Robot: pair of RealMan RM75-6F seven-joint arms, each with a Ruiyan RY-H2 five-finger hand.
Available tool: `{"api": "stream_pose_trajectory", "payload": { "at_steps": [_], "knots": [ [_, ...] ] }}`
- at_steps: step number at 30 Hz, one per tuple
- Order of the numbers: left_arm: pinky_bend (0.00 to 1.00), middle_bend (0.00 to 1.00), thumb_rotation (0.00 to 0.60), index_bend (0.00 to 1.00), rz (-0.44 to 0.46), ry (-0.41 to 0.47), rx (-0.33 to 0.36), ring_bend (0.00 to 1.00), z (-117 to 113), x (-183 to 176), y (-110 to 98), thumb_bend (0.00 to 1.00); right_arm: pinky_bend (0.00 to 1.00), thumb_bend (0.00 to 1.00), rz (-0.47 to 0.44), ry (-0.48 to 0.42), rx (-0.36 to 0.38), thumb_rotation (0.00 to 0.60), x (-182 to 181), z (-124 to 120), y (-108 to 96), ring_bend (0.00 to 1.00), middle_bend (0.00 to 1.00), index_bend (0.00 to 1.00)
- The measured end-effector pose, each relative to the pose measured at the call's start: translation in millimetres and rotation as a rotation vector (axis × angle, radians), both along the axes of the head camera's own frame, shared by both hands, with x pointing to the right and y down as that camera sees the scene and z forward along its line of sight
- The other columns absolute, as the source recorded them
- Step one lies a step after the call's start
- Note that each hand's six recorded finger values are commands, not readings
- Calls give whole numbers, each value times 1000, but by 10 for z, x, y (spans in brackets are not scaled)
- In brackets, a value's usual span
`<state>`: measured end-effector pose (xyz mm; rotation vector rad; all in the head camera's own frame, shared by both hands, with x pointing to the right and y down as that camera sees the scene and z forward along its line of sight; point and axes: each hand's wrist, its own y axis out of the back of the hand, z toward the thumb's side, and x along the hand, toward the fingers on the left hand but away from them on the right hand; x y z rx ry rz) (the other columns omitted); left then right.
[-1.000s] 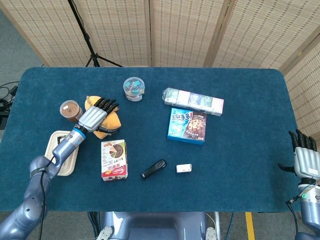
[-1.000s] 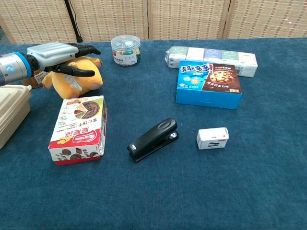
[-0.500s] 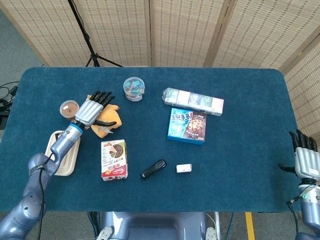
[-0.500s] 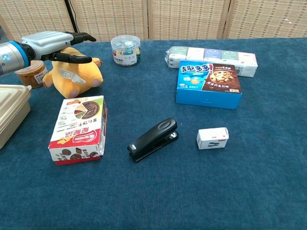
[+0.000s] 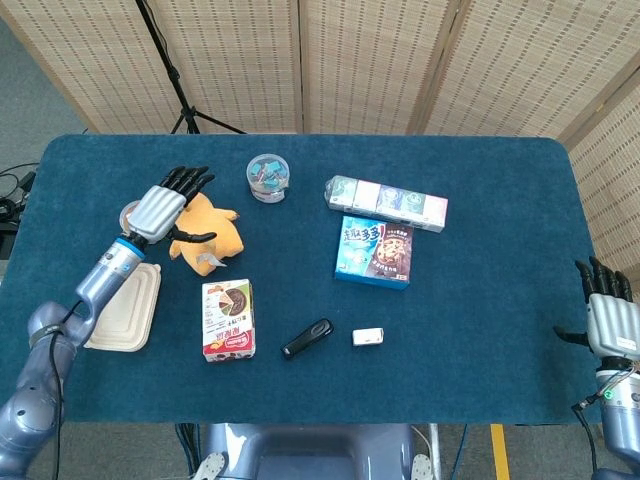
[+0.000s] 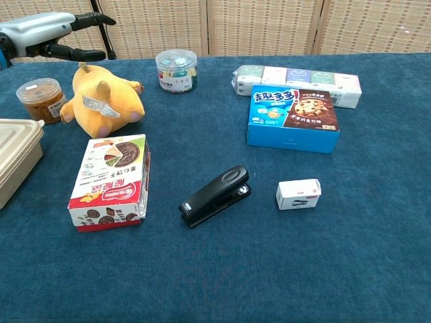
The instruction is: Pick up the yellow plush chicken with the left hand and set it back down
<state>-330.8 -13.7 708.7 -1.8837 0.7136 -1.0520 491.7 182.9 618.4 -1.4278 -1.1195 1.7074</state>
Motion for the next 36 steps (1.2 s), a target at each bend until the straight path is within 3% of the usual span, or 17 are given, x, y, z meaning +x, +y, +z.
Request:
{"api": "stream_pose_trajectory", "payload": {
  "at_steps": [7, 13, 18, 26, 32, 36],
  "knots": [
    [0, 0, 167, 0, 37, 10, 42, 0, -207, -214, 140, 0, 0, 0, -25, -25, 15, 600, -92, -66, 2, 0, 0, 0],
    [0, 0, 237, 0, 18, 26, 25, 0, -351, -404, 409, 0, 0, 0, -48, -44, 37, 600, -176, -165, 4, 0, 0, 0],
    [0, 0, 339, 0, -58, 28, -18, 0, -494, -569, 763, 0, 0, 0, -68, -52, 50, 600, -249, -261, 11, 0, 0, 0],
    [0, 0, 409, 0, -226, -58, -63, 0, -851, -893, 1446, 0, 0, 0, -89, -69, 69, 600, -342, -424, 12, 0, 0, 0],
    [0, 0, 501, 0, -360, -115, -30, 0, -1113, -1227, 1859, 0, 0, 0, -96, -80, 82, 600, -346, -531, 18, 0, 0, 0],
    [0, 0, 539, 0, -375, -133, 7, 0, -1193, -1308, 1988, 0, 0, 0, -99, -84, 86, 600, -346, -568, 38, 0, 0, 0]
  ]
}}
